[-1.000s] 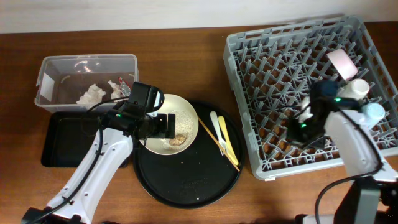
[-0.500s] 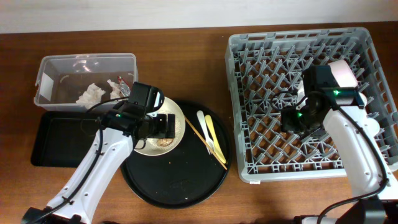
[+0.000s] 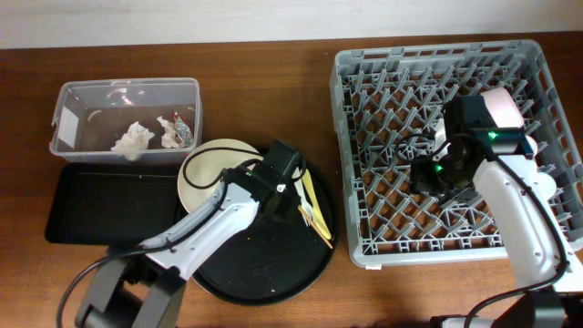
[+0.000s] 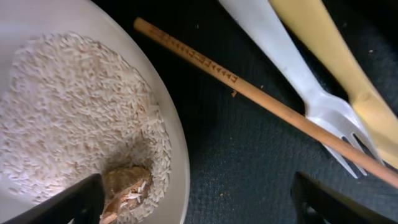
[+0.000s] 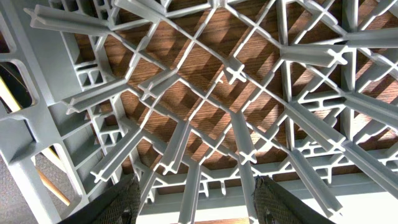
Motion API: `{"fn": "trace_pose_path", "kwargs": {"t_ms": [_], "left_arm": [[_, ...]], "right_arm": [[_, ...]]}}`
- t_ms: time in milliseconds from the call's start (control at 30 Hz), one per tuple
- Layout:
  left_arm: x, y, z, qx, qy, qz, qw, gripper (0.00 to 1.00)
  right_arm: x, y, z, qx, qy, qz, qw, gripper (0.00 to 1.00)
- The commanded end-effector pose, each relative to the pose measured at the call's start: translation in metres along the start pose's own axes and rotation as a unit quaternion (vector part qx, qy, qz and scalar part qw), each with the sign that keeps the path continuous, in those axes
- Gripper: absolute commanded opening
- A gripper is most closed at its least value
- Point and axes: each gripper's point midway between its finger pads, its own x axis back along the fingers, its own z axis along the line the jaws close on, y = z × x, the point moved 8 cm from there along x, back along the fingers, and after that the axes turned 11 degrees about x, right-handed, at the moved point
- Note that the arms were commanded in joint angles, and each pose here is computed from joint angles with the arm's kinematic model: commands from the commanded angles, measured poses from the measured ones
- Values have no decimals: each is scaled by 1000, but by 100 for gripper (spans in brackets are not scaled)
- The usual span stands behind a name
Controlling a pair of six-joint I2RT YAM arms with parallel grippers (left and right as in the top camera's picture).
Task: Sort waste into correct bins and load items into the dishwasher rack
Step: 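Grasp the cream bowl rim with the left gripper, then tip the cream bowl over the black tray to dump rice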
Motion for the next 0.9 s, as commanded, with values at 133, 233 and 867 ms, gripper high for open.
{"fn": "trace_pose_path", "kwargs": {"t_ms": [133, 233, 867], "left_arm": [[-38, -3, -6, -18, 30, 31, 999, 47], [-38, -4, -3, -20, 45, 32, 998, 22], [52, 14, 8, 29, 75, 70, 994, 0]], "right_arm": [[7, 2, 0, 2, 2, -13, 1000, 63], [7, 2, 0, 2, 2, -13, 1000, 63], [6, 0, 0, 2, 2, -5, 1000, 63]]}}
